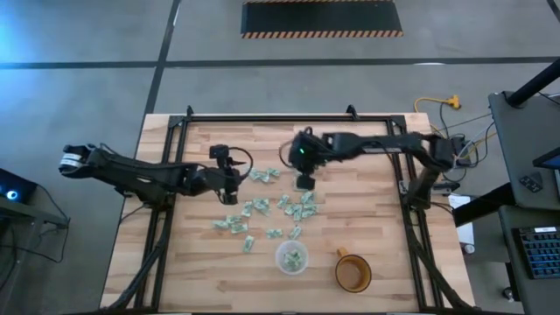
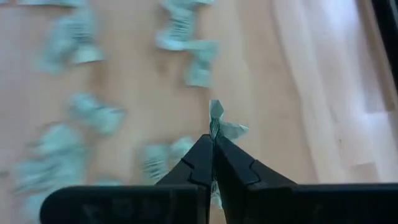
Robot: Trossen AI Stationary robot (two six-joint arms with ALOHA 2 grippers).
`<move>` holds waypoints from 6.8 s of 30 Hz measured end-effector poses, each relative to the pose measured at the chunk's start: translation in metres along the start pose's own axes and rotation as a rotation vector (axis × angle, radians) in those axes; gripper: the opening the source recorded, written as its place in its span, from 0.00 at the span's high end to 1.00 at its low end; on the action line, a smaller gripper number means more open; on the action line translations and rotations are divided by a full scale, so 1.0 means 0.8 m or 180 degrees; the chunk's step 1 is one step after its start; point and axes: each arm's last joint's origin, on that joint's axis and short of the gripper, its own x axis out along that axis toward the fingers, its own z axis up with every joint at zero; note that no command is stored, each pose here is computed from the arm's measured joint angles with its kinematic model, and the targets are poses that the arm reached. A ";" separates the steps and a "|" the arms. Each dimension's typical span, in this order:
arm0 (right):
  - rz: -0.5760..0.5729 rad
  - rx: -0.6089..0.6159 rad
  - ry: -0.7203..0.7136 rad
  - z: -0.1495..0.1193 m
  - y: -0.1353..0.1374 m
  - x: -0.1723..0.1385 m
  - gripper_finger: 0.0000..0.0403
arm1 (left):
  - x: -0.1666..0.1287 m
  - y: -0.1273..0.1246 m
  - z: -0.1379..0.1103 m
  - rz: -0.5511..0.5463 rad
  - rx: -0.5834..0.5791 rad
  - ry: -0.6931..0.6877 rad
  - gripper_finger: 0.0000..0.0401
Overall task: Pick and place Stevia / Truvia into bins
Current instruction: Put the stevia packet into the transparent bin
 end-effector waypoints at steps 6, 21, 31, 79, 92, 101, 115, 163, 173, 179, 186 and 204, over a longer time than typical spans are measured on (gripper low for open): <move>0.0329 -0.0434 -0.0442 -0.027 0.079 -0.038 0.98 | -0.003 -0.002 -0.010 -0.0129 -0.0290 0.0068 0.56; 0.1332 -0.1282 -0.1192 -0.072 0.182 -0.044 0.98 | 0.004 -0.019 -0.018 -0.0854 -0.0676 0.0104 0.56; 0.1652 -0.1425 -0.1193 -0.062 0.225 -0.008 0.98 | 0.009 -0.027 -0.016 -0.1169 -0.0756 0.0075 0.56; -0.0039 -0.0713 -0.0928 -0.116 0.245 -0.093 0.80 | 0.100 -0.180 -0.012 -0.2247 -0.0624 0.0003 0.56; -0.0012 -0.0764 -0.0932 -0.120 0.248 -0.095 0.83 | 0.117 -0.196 -0.014 -0.2263 -0.0647 0.0109 0.63; 0.0007 -0.0789 -0.0927 -0.122 0.251 -0.095 0.85 | 0.114 -0.194 -0.014 -0.2263 -0.0549 0.0094 0.98; 0.0012 -0.0780 -0.0909 -0.123 0.251 -0.095 0.85 | 0.053 -0.145 0.028 -0.1629 -0.0724 -0.0404 1.00; 0.0076 -0.0365 -0.0411 -0.133 0.177 -0.033 0.85 | -0.028 -0.162 0.074 -0.1954 -0.0559 -0.0658 0.52; 0.0375 -0.0705 -0.0679 -0.128 0.161 -0.011 0.78 | -0.050 -0.160 0.072 -0.1923 -0.0609 -0.0742 0.52; 0.0266 -0.0671 -0.0464 -0.129 0.155 0.017 0.68 | -0.049 -0.160 0.071 -0.1914 -0.0581 -0.0705 0.52; 0.0119 -0.0401 -0.0130 -0.118 0.140 0.034 0.61 | -0.051 -0.162 0.069 -0.1932 -0.0544 -0.0685 0.52; 0.0207 -0.0371 0.0167 -0.128 0.140 0.052 0.70 | -0.052 -0.163 0.069 -0.1941 -0.0540 -0.0691 0.52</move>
